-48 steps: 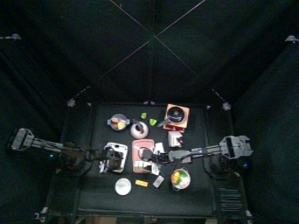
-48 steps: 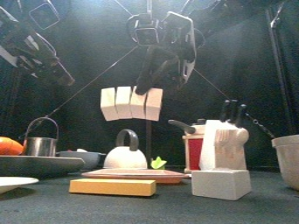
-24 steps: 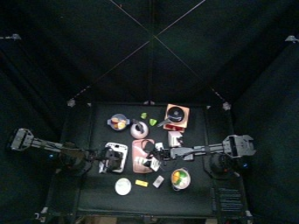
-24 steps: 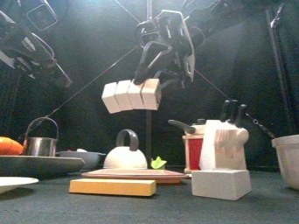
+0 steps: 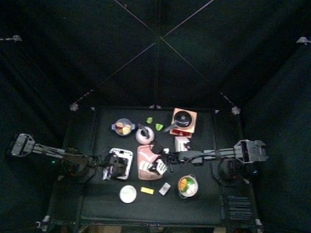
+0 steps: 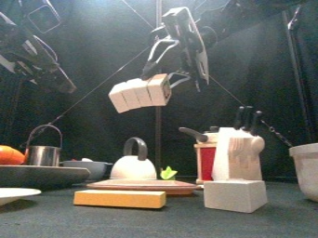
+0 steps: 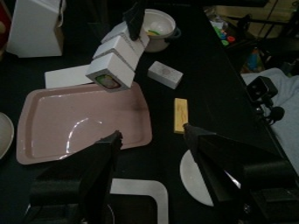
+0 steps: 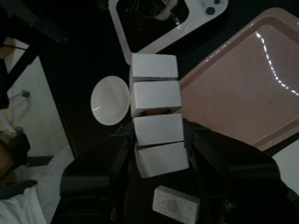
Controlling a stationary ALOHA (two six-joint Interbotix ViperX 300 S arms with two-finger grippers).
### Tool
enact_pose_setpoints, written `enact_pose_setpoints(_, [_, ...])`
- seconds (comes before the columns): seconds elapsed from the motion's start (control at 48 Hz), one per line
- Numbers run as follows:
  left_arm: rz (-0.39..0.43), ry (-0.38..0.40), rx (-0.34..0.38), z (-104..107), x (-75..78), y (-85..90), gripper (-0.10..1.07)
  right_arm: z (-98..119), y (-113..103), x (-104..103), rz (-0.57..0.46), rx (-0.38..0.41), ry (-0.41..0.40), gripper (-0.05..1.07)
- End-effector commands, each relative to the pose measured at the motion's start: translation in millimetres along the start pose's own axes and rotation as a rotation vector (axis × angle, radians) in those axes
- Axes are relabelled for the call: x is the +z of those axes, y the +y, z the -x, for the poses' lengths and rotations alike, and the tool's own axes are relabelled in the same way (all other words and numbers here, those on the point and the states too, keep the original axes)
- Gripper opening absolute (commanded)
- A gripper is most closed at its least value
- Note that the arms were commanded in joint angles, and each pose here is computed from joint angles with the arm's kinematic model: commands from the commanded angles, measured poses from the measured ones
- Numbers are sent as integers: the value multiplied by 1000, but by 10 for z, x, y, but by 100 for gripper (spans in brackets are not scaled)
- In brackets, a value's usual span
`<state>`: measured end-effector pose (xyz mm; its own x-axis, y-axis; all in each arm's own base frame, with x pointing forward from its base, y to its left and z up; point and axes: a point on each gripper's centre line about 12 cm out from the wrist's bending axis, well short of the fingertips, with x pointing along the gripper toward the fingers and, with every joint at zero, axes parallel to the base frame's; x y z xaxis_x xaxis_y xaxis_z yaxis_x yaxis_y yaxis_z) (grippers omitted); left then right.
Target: Place white sushi roll in cutting orientation
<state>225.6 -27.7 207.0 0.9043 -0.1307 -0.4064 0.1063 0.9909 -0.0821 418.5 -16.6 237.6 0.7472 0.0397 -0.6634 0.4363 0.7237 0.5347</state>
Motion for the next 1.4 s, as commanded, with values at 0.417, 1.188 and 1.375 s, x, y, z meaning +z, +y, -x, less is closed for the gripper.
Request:
enact_pose_setpoints(0.417, [17, -19, 1, 3, 61, 2, 93, 230, -174, 218, -121, -165, 2, 50])
enact_pose_setpoints(1.188, [28, -14, 3, 4, 41, 6, 93, -296, -218, -165, -484, -432, -236, 50])
enact_pose_setpoints(1.375, [25, -13, 3, 4, 41, 5, 93, -338, -214, -266, -528, -532, -327, 50])
